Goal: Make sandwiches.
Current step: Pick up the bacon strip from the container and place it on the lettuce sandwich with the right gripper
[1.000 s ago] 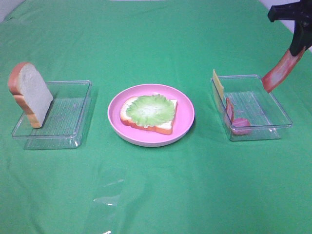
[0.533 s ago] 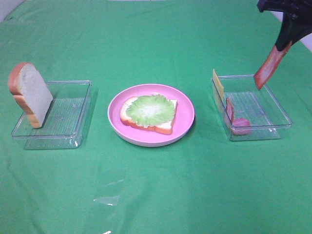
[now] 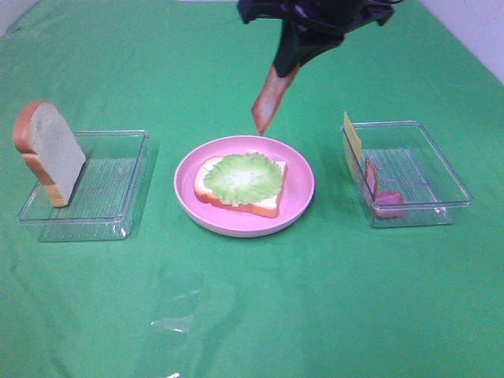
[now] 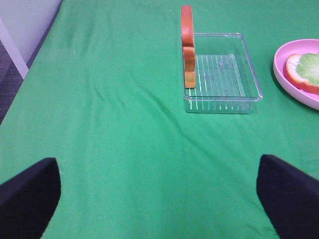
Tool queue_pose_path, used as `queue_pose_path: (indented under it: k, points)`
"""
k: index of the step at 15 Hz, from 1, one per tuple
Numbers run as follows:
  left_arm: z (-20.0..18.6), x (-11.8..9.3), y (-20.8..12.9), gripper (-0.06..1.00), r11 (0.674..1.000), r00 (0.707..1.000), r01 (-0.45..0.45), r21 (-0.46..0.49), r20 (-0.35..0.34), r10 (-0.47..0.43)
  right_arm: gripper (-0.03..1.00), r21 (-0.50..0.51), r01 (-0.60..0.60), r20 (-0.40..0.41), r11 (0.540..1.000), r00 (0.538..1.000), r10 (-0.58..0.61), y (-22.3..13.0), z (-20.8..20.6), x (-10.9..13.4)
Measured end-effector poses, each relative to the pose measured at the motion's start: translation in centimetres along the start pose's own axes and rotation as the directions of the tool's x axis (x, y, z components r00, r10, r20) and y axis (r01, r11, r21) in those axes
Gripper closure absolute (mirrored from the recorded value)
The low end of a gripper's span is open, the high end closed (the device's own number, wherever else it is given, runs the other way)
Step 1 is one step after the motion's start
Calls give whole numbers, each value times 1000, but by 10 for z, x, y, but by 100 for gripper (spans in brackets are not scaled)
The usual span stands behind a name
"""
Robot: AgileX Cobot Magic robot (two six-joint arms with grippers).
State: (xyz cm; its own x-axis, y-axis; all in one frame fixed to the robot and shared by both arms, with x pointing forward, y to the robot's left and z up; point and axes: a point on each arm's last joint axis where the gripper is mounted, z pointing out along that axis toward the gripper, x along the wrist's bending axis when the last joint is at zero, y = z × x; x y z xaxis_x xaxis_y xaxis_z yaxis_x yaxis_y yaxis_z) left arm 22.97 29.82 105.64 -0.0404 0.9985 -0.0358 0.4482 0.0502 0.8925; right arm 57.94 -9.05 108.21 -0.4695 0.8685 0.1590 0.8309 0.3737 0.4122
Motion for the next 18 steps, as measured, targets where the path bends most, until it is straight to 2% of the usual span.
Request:
queue_pose_path:
  k: [3, 5, 10, 13, 15, 18]
  points:
    - [0, 0, 0, -5, 1000, 1000, 0, 0, 0, 0, 95, -61, 90, -60, 994, 994, -93, 1, 17, 47]
    - [0, 0, 0, -5, 1000, 1000, 0, 0, 0, 0, 95, -68, 103, -81, 992, 991, -109, 2, 32, 59]
    - [0, 0, 0, -5, 1000, 1000, 0, 0, 0, 0, 95, -45, 80, -85, 996, 993, -84, 3, 70, 57]
    - [0, 0, 0, -5, 1000, 1000, 0, 0, 0, 0, 95, -15, 84, -54, 996, 995, -84, 1, 118, 50]
    - [0, 0, 0, -5, 1000, 1000, 0, 0, 0, 0, 95, 15, 117, -13, 993, 993, -117, -3, 134, 45]
    - [0, 0, 0, -5, 1000, 1000, 0, 0, 0, 0, 95, 71, 159, 142, 985, 975, -168, -8, 155, 28]
